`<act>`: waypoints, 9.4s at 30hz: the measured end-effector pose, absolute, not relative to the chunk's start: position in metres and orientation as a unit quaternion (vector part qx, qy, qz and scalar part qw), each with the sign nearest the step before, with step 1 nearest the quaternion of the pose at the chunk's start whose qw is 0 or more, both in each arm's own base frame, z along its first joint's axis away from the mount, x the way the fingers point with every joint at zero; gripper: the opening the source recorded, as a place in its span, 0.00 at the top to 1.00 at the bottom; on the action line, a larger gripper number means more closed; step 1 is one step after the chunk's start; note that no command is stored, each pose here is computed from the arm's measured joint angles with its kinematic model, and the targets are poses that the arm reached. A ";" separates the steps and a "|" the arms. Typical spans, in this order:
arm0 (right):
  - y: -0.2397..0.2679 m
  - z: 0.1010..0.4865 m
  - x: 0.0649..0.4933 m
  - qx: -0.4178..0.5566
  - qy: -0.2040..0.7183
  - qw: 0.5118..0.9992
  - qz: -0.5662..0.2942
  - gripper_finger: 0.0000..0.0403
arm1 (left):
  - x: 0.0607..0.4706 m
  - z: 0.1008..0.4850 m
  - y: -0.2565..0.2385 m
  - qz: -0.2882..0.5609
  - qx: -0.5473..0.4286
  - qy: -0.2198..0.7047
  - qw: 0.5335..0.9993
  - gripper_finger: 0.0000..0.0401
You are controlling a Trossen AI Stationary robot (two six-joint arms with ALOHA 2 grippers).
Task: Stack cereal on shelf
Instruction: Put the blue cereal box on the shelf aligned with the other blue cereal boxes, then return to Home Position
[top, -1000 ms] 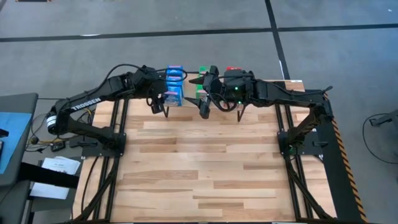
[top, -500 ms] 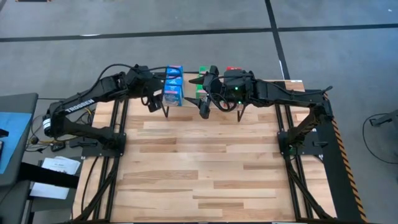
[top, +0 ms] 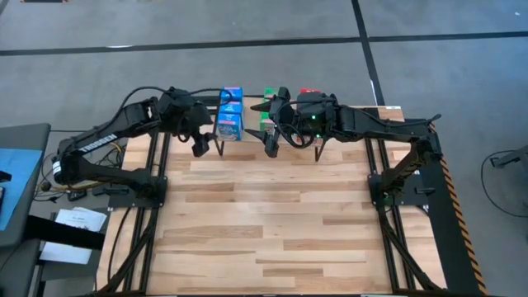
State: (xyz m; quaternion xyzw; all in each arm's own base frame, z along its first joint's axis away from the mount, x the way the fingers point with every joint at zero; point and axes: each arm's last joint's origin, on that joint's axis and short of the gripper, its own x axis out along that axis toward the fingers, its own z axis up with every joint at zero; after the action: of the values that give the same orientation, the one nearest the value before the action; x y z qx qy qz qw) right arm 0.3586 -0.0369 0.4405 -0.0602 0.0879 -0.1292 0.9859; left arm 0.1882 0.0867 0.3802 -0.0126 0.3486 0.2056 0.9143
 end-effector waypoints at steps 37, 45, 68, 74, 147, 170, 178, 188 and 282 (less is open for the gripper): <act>-0.037 0.440 0.359 -0.112 0.097 0.981 -0.125 0.15 | 0.228 0.289 0.065 0.201 -0.015 0.280 0.939 0.41; -0.037 0.440 0.359 -0.111 0.097 0.981 -0.125 0.15 | 0.230 0.277 0.065 0.207 -0.015 0.253 0.945 0.41; -0.037 0.440 0.359 -0.111 0.097 0.981 -0.125 0.15 | 0.251 0.260 0.066 0.216 -0.008 0.268 0.939 0.41; -0.037 0.440 0.359 -0.111 0.097 0.981 -0.125 0.15 | 0.249 0.260 0.068 0.263 0.008 0.271 0.926 0.41; -0.018 0.373 0.414 0.052 0.144 0.957 -0.245 0.15 | 0.116 0.349 0.030 0.307 0.098 0.205 0.924 0.41; 0.007 0.339 0.432 0.110 0.154 0.930 -0.314 0.15 | 0.117 0.345 0.030 0.306 0.084 0.219 0.923 0.41; 0.011 0.319 0.445 0.088 0.159 0.929 -0.323 0.15 | 0.117 0.344 0.030 0.307 0.080 0.218 0.923 0.41; 0.007 0.317 0.447 0.043 0.164 0.921 -0.351 0.15 | 0.117 0.345 0.030 0.310 0.070 0.215 0.924 0.41; -0.073 0.428 0.339 -0.018 0.336 0.906 -0.258 0.16 | 0.058 0.297 0.021 0.300 -0.052 0.083 0.949 0.41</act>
State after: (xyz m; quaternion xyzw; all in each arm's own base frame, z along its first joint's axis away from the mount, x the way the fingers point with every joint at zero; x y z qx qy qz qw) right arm 0.3393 -0.0731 0.4282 -0.0181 0.3365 -0.2576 0.9056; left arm 0.0579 0.0207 0.2968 -0.0519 0.0834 0.3000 0.9489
